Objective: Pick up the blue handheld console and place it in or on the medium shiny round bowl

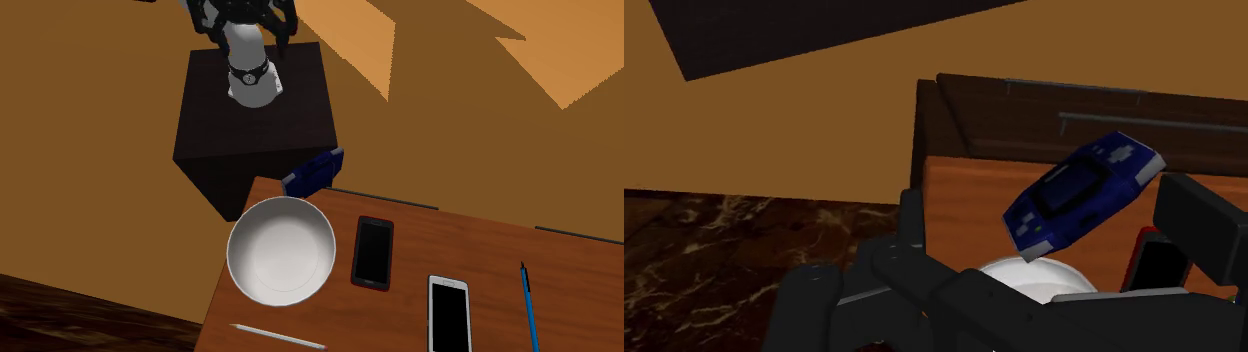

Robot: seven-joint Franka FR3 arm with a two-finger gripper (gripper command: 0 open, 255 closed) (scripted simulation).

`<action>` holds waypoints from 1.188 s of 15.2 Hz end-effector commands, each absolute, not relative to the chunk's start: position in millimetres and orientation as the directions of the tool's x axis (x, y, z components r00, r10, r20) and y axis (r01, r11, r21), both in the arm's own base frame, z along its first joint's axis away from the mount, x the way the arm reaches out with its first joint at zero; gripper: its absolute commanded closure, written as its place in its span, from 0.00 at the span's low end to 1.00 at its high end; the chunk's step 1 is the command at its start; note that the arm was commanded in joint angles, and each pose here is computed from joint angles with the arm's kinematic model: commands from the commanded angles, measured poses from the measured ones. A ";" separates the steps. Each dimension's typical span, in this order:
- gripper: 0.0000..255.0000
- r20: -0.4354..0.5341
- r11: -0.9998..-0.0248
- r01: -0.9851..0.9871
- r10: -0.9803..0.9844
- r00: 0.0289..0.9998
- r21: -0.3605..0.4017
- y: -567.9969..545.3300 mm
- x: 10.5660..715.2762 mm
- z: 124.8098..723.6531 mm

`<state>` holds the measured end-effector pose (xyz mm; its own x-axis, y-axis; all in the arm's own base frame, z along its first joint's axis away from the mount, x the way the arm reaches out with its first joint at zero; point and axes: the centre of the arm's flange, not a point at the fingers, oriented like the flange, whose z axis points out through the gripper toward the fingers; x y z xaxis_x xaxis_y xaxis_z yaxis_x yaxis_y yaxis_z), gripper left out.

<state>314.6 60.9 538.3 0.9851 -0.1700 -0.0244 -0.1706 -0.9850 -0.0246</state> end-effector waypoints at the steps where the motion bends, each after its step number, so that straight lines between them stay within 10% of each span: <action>1: 0.00 -0.022 -0.968 -0.251 -0.250 0.968 -0.025 78.7 321.6 521.0; 18: 0.00 -0.018 -0.674 -0.739 -0.739 0.674 -0.021 184.8 417.2 375.4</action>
<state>414.3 180.7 382.6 0.6849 -0.7284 -0.0175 -0.7286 -0.6847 -0.0188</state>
